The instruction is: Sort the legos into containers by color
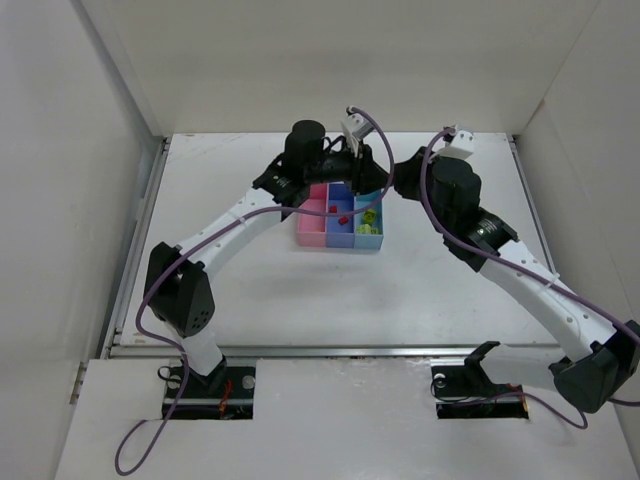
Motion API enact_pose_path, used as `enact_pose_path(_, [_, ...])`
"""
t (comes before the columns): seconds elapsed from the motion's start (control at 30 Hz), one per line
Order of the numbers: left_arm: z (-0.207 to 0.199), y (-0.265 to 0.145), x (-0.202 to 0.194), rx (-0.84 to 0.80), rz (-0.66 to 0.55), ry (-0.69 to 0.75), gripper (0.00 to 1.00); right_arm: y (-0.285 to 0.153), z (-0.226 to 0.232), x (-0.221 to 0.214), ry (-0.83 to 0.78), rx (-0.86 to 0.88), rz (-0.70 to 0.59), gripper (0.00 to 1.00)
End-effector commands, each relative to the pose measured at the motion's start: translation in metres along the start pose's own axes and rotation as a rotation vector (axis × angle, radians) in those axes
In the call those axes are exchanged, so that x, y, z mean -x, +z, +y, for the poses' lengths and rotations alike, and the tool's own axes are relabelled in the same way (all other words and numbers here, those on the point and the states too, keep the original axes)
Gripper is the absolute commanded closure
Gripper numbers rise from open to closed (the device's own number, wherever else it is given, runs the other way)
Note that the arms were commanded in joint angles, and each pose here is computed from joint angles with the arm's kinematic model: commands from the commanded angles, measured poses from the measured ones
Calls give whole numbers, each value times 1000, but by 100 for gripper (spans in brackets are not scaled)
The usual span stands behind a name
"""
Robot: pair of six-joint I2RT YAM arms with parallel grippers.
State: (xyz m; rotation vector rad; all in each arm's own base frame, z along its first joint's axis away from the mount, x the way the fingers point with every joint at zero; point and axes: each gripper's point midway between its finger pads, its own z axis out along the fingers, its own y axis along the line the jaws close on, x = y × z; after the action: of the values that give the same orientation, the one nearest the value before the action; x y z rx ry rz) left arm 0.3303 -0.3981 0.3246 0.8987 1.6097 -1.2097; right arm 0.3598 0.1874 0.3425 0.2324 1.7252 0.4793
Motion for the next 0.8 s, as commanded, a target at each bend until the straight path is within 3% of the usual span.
enact_pose_path(0.0, [0,0,8,15,-32,30,100,-4,21,29,31,62,-76,100])
enact_pose_path(0.23, [16,-4,-12,90,44,74,100,-5,12,40,51,7,-124,100])
enact_pose_path(0.37, [30,-10,-41,152,150,142,100,-2,8,51,1,-32,-158,100])
enact_pose_path(0.77, [72,-31,-63,323,215,176,100,-7,-17,54,-25,-143,-194,100])
